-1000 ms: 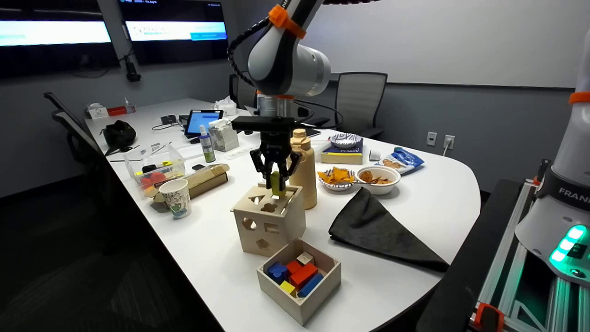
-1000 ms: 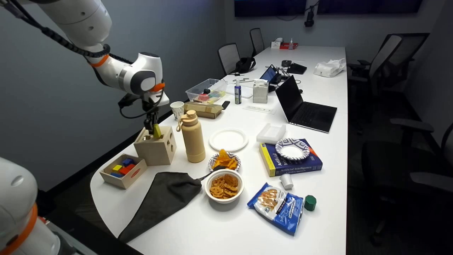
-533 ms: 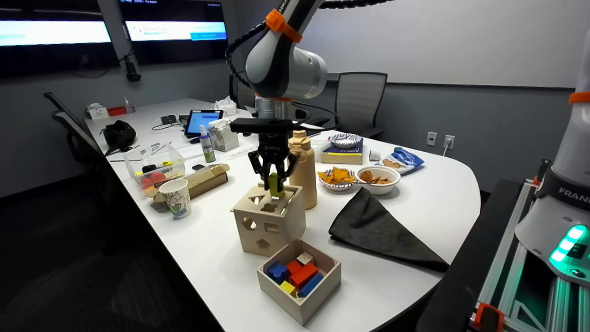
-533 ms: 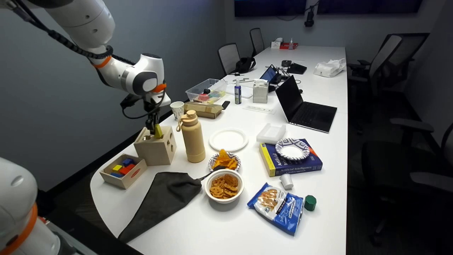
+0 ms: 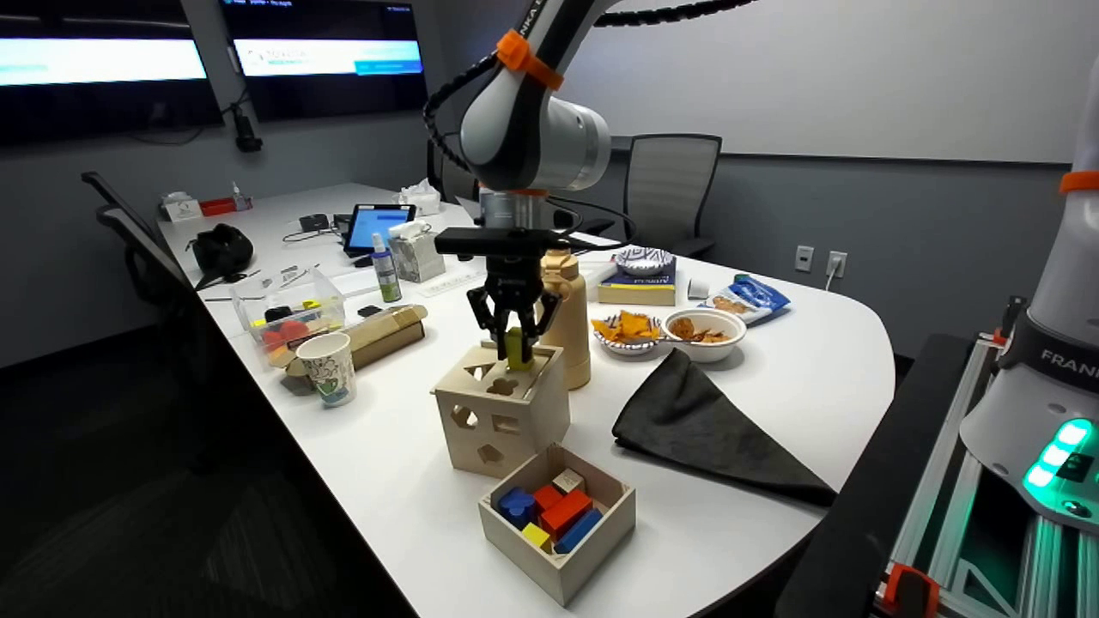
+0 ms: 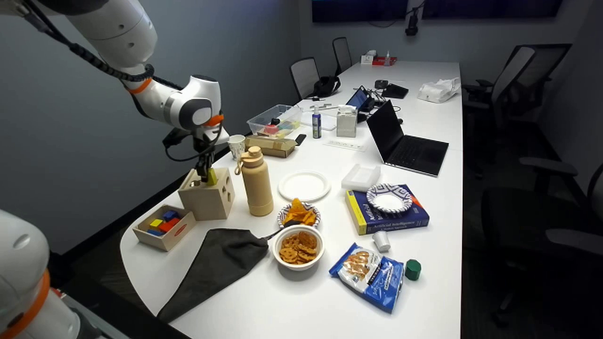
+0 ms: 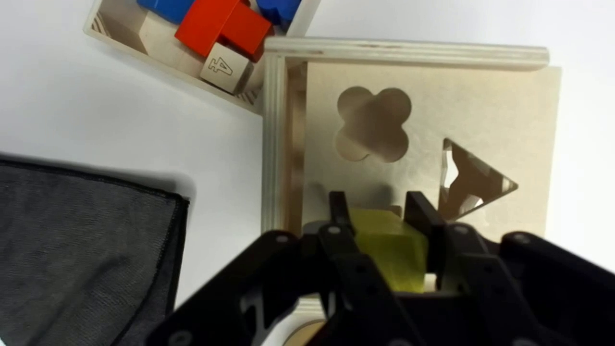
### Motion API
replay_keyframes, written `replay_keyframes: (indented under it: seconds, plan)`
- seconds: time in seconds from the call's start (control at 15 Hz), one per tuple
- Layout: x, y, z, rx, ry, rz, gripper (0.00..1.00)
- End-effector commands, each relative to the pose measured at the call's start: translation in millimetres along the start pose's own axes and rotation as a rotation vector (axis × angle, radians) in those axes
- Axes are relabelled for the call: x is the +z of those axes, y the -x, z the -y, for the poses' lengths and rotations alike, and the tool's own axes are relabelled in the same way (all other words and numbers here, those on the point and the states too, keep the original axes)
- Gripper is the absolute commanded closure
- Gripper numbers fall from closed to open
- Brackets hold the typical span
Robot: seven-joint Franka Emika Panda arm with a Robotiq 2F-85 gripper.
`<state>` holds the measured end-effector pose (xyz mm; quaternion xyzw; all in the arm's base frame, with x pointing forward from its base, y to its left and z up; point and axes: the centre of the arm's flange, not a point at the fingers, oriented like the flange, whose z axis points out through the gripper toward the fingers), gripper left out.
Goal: Put one yellow block in the wooden toy box.
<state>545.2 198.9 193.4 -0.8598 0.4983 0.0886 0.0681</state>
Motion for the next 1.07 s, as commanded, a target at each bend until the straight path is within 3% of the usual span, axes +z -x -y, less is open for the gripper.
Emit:
replay_keyframes:
  seconds: [0.0,0.27,0.33,0.4,0.73,1.0]
  plan:
    - [0.0,-3.2,7.4,-0.009,0.004,0.026,0.91]
    - [-2.4,-2.6,9.4,-0.017,0.006,0.024,0.91]
    - [-3.9,-1.6,10.0,-0.017,0.006,0.023,0.41]
    - [-5.9,-0.7,10.2,-0.017,0.003,0.023,0.40]
    - [-10.7,0.4,7.5,-0.018,-0.004,0.024,0.04]
    - [-9.7,2.9,6.4,-0.012,0.014,0.023,0.00]
